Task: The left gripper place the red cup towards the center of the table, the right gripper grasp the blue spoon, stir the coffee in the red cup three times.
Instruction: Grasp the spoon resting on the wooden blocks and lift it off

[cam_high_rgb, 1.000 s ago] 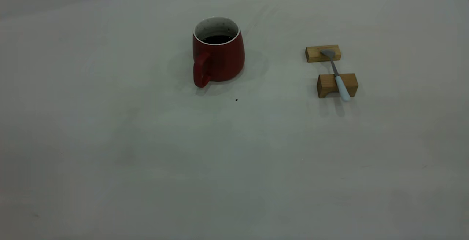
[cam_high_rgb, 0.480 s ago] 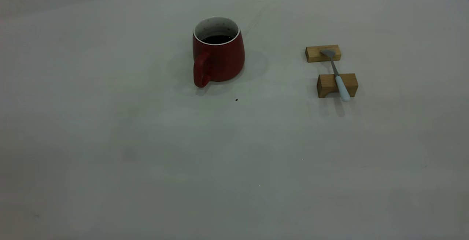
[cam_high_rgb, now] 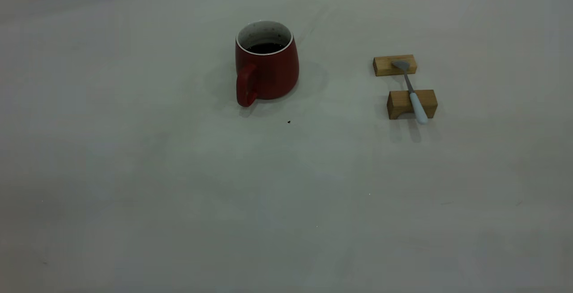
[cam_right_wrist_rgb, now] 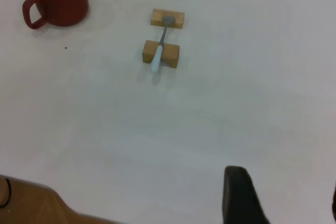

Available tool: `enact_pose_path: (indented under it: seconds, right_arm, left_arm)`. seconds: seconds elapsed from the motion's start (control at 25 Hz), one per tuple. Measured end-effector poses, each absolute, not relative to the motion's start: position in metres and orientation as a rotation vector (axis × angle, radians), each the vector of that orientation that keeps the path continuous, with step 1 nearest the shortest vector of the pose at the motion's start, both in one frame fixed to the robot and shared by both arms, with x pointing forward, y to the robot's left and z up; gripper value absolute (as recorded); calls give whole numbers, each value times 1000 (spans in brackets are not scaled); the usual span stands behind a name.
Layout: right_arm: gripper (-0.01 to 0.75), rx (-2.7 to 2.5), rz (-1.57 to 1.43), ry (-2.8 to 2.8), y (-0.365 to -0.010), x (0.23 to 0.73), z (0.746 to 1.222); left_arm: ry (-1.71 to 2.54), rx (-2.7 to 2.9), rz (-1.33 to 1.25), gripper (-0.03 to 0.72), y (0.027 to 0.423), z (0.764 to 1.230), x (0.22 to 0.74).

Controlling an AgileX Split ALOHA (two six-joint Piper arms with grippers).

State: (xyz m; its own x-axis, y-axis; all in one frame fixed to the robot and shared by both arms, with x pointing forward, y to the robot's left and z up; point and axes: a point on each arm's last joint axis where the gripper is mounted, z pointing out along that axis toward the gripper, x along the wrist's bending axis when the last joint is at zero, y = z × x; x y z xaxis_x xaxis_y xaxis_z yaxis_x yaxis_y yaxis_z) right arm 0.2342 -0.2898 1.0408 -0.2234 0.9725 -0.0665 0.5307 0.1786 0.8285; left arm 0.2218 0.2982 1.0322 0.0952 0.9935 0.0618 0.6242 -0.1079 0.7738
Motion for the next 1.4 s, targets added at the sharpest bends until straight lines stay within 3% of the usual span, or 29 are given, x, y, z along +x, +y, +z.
enact_pose_path:
  seconds: [1.4]
  right_arm:
    - [452,1517,1046,1849,-282,239,1040]
  left_arm:
    - [1589,1795,820,551,298,1032,222]
